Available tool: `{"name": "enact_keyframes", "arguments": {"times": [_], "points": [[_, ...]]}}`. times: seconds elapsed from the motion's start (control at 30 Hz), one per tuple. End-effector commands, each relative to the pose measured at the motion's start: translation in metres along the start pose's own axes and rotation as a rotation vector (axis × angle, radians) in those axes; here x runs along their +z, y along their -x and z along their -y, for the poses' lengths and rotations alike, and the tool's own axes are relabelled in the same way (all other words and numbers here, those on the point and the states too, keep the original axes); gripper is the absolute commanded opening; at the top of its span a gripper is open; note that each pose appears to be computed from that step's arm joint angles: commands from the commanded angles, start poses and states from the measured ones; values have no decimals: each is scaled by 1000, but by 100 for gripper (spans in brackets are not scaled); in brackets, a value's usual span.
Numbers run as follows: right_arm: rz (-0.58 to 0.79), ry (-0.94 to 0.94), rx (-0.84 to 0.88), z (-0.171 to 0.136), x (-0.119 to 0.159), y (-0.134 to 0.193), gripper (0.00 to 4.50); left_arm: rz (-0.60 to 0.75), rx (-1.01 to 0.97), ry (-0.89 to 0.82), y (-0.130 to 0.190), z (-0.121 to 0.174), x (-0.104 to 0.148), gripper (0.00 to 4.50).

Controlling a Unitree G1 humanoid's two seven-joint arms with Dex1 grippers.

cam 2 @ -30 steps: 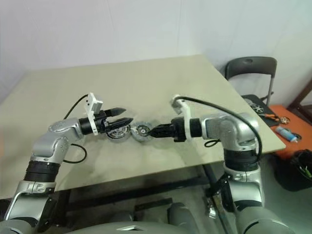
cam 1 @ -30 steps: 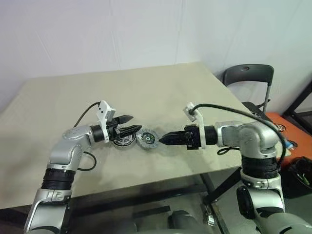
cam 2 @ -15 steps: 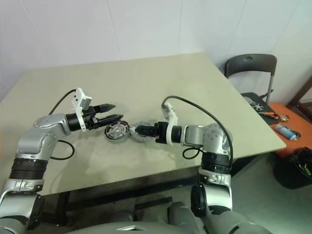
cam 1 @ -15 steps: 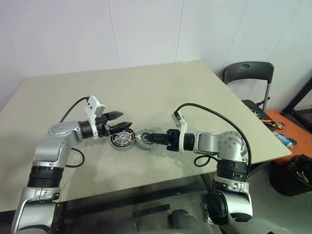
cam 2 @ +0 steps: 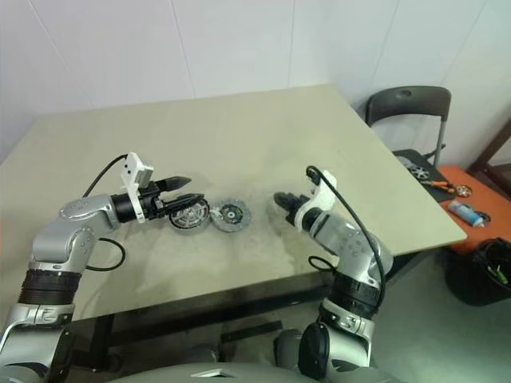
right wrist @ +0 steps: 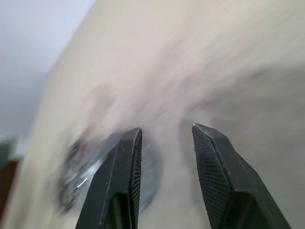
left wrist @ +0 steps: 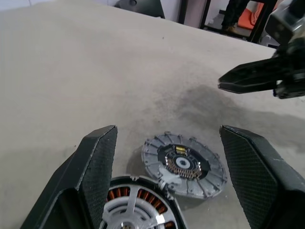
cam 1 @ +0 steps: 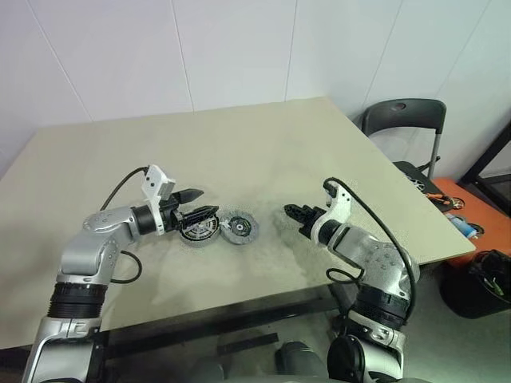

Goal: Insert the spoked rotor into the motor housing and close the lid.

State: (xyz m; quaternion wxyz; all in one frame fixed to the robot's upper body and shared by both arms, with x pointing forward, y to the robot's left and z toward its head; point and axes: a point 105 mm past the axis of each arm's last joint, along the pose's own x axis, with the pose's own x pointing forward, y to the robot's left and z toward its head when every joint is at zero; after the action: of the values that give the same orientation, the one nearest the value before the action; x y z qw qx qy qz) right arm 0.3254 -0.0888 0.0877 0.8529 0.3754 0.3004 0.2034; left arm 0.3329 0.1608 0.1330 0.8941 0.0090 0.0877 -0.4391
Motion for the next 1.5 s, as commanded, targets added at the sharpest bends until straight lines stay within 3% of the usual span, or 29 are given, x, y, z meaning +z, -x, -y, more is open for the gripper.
{"name": "enact_keyframes", "arguments": {"times": [0.03,0.2,0.33,0.57,0.93,1.5], "points": [[-196,-66,213,-40,-37,-4,174,36,-8,-27,0,4,12,364],[-321,-105,397,-60,-57,1,174,32,-5,-27,1,2,11,364],[-343,-170,273,-38,-57,-9,174,27,1,-29,4,2,10,364],[-388,-208,224,-31,-71,-16,174,22,9,-28,7,2,10,364],[-373,-249,232,-44,-71,-41,174,23,16,-24,6,2,11,364],[-303,-284,165,-35,-64,-69,174,35,10,-21,1,6,13,364]]}}
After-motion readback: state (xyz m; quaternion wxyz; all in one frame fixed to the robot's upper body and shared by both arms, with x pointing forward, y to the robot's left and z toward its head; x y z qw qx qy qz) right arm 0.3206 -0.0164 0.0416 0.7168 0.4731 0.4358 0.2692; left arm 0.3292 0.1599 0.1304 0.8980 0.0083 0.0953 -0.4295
